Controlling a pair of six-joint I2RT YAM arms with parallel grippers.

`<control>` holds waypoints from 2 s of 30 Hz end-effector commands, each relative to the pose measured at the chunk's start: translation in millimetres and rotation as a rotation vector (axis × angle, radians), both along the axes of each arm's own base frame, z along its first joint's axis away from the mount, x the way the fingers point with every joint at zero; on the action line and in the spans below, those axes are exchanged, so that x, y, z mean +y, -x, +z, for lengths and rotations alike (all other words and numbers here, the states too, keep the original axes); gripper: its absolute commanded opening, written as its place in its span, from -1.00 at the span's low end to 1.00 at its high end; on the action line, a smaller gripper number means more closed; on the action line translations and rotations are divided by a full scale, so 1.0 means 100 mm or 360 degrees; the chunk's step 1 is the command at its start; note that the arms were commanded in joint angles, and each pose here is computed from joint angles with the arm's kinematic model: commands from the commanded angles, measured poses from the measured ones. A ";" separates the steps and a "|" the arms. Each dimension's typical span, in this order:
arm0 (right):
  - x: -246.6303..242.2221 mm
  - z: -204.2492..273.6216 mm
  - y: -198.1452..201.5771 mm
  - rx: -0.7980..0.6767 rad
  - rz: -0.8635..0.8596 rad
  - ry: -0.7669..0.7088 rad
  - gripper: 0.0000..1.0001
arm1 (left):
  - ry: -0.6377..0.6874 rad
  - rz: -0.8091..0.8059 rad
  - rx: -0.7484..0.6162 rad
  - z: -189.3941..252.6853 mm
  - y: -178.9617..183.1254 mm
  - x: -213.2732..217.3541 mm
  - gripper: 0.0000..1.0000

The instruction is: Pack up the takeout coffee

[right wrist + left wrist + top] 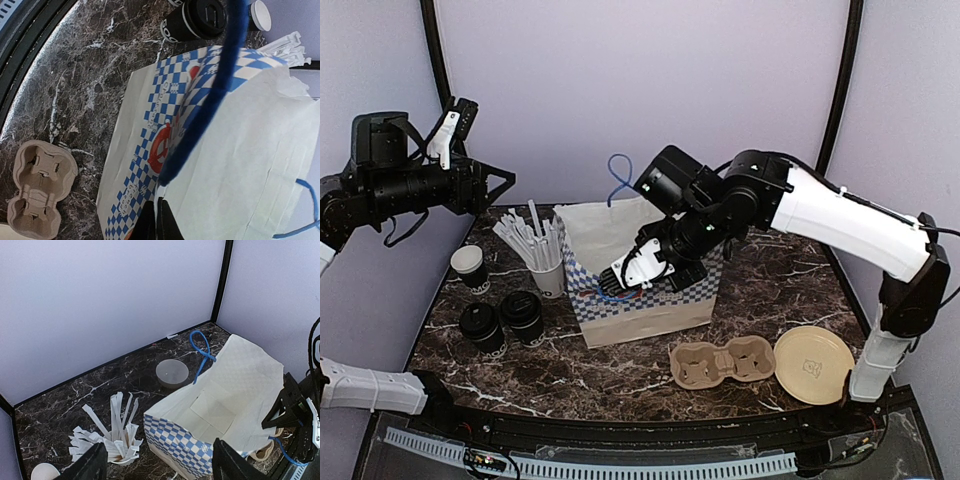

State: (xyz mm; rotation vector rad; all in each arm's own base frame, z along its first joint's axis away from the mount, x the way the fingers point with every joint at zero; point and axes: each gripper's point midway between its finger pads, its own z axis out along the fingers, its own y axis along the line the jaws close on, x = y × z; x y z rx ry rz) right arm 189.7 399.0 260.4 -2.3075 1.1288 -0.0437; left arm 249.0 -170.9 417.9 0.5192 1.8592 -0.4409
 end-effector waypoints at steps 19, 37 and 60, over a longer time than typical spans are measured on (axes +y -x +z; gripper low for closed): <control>-0.67 0.93 -0.16 0.0135 -0.0256 -0.0369 0.15 | -0.0115 -0.0177 0.0025 -0.01 -0.39 -0.44 0.59; -2.08 -0.86 -0.08 0.0721 -0.0890 -0.0165 -0.45 | -0.0071 -0.0066 -0.0027 -0.22 -0.31 -0.25 0.56; -1.51 -1.91 0.37 0.0800 -0.0681 0.0039 -0.13 | -0.0042 -0.0026 0.0041 -0.31 -0.19 -0.15 0.56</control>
